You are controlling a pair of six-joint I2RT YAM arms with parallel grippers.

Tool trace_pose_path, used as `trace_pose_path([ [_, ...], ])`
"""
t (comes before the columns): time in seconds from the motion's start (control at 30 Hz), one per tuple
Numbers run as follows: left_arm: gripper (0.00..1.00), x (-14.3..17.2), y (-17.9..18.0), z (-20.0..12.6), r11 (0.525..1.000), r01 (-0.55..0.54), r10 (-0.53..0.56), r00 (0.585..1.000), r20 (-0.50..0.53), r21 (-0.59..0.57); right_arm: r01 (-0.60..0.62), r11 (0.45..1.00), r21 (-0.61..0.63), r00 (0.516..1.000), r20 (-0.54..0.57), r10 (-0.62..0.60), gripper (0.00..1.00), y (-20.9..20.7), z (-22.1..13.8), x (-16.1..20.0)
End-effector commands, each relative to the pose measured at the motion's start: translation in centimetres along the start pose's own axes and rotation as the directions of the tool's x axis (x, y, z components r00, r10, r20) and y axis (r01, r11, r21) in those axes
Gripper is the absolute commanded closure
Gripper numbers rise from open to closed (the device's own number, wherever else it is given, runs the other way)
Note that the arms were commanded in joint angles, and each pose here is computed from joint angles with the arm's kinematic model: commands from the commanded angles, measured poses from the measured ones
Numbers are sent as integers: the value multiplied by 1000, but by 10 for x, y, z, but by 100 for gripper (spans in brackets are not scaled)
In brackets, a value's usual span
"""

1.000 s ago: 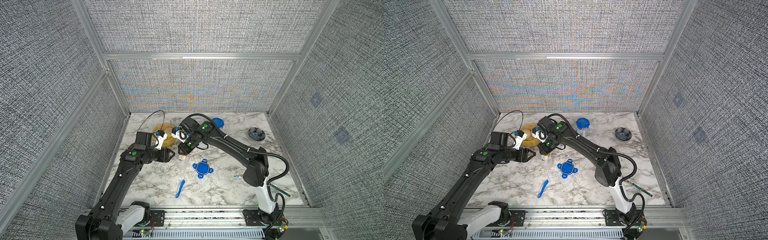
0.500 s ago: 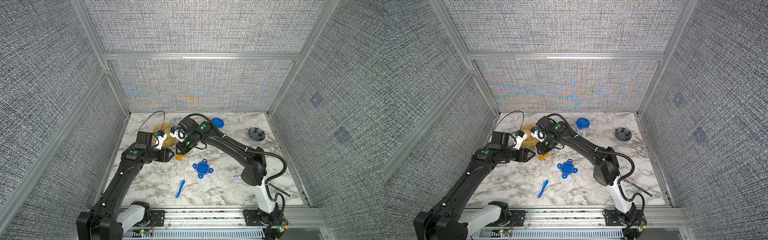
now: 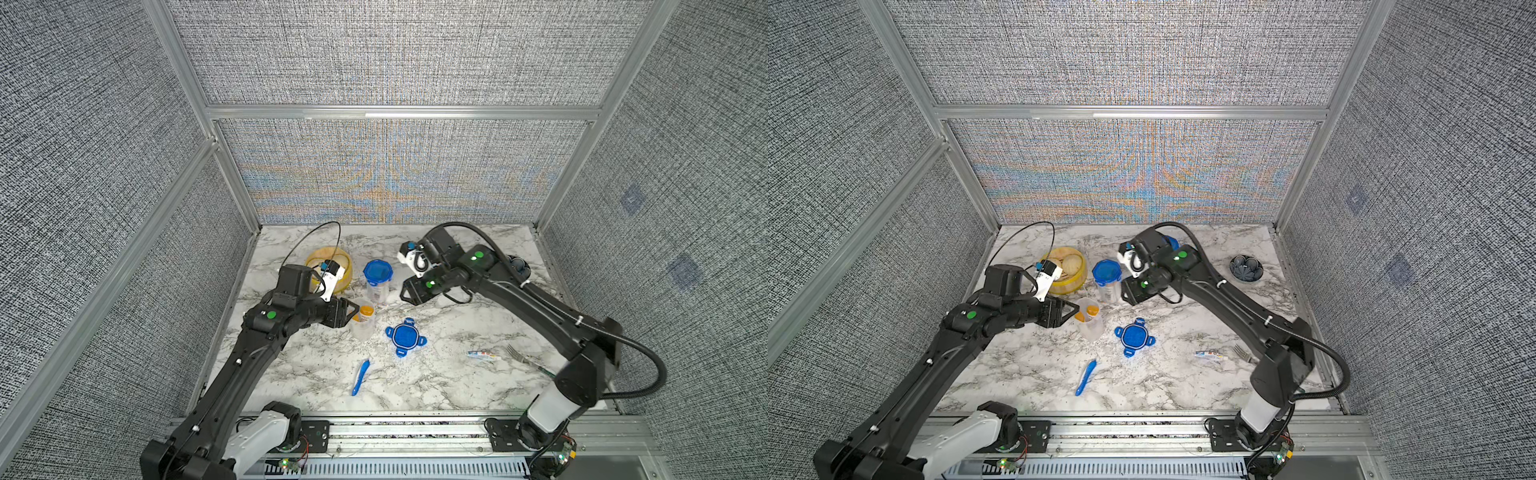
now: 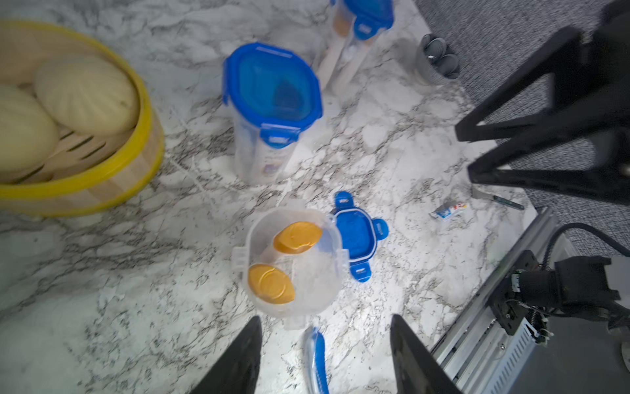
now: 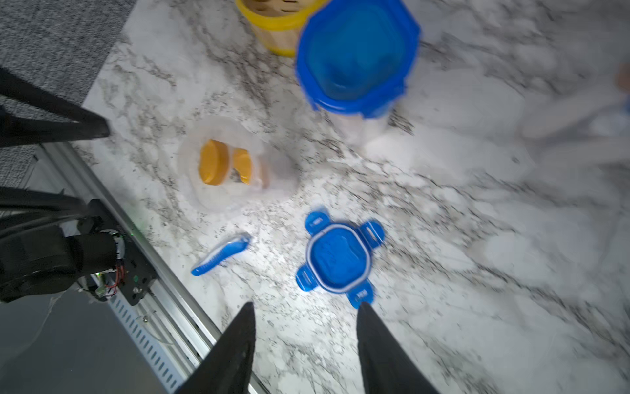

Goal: Pack away toiletry kits
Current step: Place the toiletry item into the container, then pick up the toiletry item from the center of the board.

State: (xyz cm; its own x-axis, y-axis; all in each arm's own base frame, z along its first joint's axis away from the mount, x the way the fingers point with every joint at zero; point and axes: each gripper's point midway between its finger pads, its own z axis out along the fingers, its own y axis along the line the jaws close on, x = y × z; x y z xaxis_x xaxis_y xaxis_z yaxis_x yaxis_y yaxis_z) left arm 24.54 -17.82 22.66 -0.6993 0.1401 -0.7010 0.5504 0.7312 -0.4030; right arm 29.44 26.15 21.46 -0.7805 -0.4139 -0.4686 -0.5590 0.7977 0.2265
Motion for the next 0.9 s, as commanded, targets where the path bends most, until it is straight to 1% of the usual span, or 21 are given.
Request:
trace_pose_path([
  [0.0, 40, -22, -21, 3, 997, 5, -15, 991, 131, 71, -8, 993, 120, 995, -100, 20, 49, -52, -6, 48],
  [0.03, 40, -22, -26, 6, 996, -9, -4, 990, 143, 87, -3, 991, 134, 993, -121, 20, 49, -64, -7, 61],
  [0.07, 39, -22, -30, 10, 995, -26, 11, 988, 153, 98, 25, 993, 118, 990, -142, -8, 49, -71, -7, 74],
  [0.17, 39, -20, -37, 21, 992, -74, 58, 988, 146, 106, 130, 979, 154, 977, -186, -100, 49, -94, -9, 101],
  [0.23, 39, -17, -40, 29, 989, -101, 87, 988, 129, 104, 210, 971, 113, 961, -209, -183, 49, -94, -5, 116],
  [0.33, 39, -18, -38, 35, 989, -112, 101, 988, 119, 92, 350, 937, -3, 910, -238, -340, 49, -85, 7, 142],
  [0.37, 38, -18, -38, 36, 989, -115, 104, 988, 118, 93, 411, 909, -69, 880, -232, -416, 49, -78, 12, 150],
  [0.4, 38, -18, -38, 36, 988, -118, 106, 987, 117, 97, 462, 881, -105, 852, -222, -473, 49, -74, 14, 155],
  [0.43, 38, -18, -39, 37, 988, -117, 105, 987, 118, 101, 494, 862, -114, 829, -238, -507, 49, -76, 20, 163],
  [0.5, 38, -16, -39, 39, 988, -105, 93, 990, 110, 110, 506, 857, -96, 815, -271, -512, 50, -86, 23, 167],
  [0.57, 38, -11, -40, 41, 988, -91, 79, 993, 93, 127, 515, 847, -129, 778, -344, -525, 51, -92, 27, 181],
  [0.63, 37, -7, -40, 42, 987, -85, 74, 994, 84, 135, 521, 839, -155, 747, -393, -537, 51, -95, 34, 193],
  [0.67, 37, -6, -39, 43, 988, -79, 69, 994, 82, 133, 533, 830, -165, 729, -409, -549, 51, -95, 38, 197],
  [0.77, 37, 0, -36, 49, 990, -53, 46, 997, 59, 133, 543, 823, -167, 704, -444, -554, 53, -101, 51, 203],
  [0.87, 37, 6, -46, 54, 977, -34, 29, 999, 25, 210, 547, 823, -154, 680, -491, -544, 53, -109, 58, 210],
])
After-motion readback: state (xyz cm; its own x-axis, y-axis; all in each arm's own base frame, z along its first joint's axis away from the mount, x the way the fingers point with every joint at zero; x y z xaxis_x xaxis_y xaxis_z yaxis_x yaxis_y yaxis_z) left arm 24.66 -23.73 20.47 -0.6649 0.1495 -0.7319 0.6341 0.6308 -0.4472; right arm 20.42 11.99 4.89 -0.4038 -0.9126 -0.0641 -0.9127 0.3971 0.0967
